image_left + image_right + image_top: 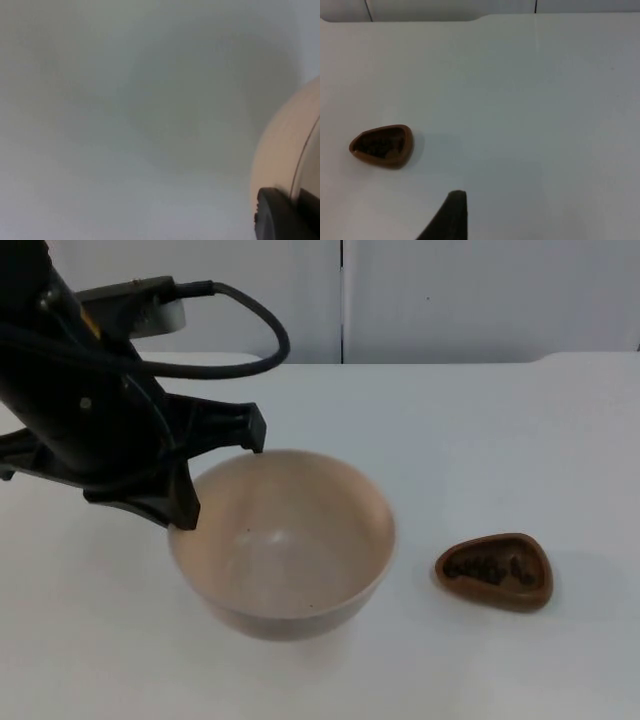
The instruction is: Pick up the bowl with the left hand and pour the coffee beans from the cup into the bowl with the right hand.
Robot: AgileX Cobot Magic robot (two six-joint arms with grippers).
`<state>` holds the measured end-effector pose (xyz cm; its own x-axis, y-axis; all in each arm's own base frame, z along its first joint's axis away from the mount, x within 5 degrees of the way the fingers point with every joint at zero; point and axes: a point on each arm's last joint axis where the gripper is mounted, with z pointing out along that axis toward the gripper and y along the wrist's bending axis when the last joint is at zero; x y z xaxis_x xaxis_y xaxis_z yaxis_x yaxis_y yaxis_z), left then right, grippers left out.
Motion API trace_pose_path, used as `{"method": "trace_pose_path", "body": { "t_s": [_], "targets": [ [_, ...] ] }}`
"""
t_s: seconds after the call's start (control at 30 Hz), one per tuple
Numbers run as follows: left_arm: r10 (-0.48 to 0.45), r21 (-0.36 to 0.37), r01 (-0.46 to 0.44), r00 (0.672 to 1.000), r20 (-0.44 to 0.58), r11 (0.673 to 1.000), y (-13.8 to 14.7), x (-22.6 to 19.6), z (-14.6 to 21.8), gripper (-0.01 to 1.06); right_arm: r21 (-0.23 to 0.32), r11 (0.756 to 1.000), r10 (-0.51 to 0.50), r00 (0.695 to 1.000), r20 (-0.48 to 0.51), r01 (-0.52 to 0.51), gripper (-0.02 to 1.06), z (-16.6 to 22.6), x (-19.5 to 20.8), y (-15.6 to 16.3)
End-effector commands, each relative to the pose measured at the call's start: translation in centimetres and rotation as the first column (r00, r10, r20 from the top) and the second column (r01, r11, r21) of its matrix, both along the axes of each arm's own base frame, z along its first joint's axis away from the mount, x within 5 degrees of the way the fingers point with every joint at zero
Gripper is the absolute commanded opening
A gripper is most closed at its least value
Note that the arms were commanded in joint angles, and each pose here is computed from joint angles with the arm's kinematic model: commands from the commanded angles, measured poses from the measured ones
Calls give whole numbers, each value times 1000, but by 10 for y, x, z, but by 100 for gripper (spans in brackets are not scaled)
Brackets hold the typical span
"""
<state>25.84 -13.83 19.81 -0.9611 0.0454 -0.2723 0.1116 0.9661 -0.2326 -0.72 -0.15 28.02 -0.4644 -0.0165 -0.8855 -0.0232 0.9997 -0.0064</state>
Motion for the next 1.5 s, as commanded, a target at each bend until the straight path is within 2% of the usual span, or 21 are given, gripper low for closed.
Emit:
{"method": "trace_pose_path", "body": {
  "t_s": [0.0, 0.73, 0.87, 1.03, 1.23, 1.33, 1.47],
  "targets": [
    [22, -26, -22, 1000, 14, 999, 0, 0, 5, 0, 2, 1000, -4, 1000, 7, 4, 105, 0, 0, 0],
    [45, -57, -46, 999, -11, 997, -2, -2, 5, 0, 14, 1000, 2, 1000, 11, -2, 105, 0, 0, 1],
    [54, -69, -55, 998, -19, 996, -3, -2, 6, 0, 36, 999, 18, 1000, -8, -17, 105, 3, 1, 4],
    [55, -71, -57, 998, -21, 996, -3, -2, 6, 0, 41, 999, 13, 990, -143, -7, 105, 20, 29, 4],
    [57, -73, -58, 998, -22, 996, -3, -2, 6, 0, 45, 999, 13, 979, -204, -4, 105, 38, 67, 6],
    [59, -76, -61, 998, -24, 995, -3, -2, 6, 0, 50, 999, 17, 965, -262, -4, 105, 53, 103, 7],
    [59, -76, -61, 998, -24, 995, -3, -2, 6, 0, 57, 998, 53, 947, -318, -36, 105, 61, 129, 11]
  ]
}}
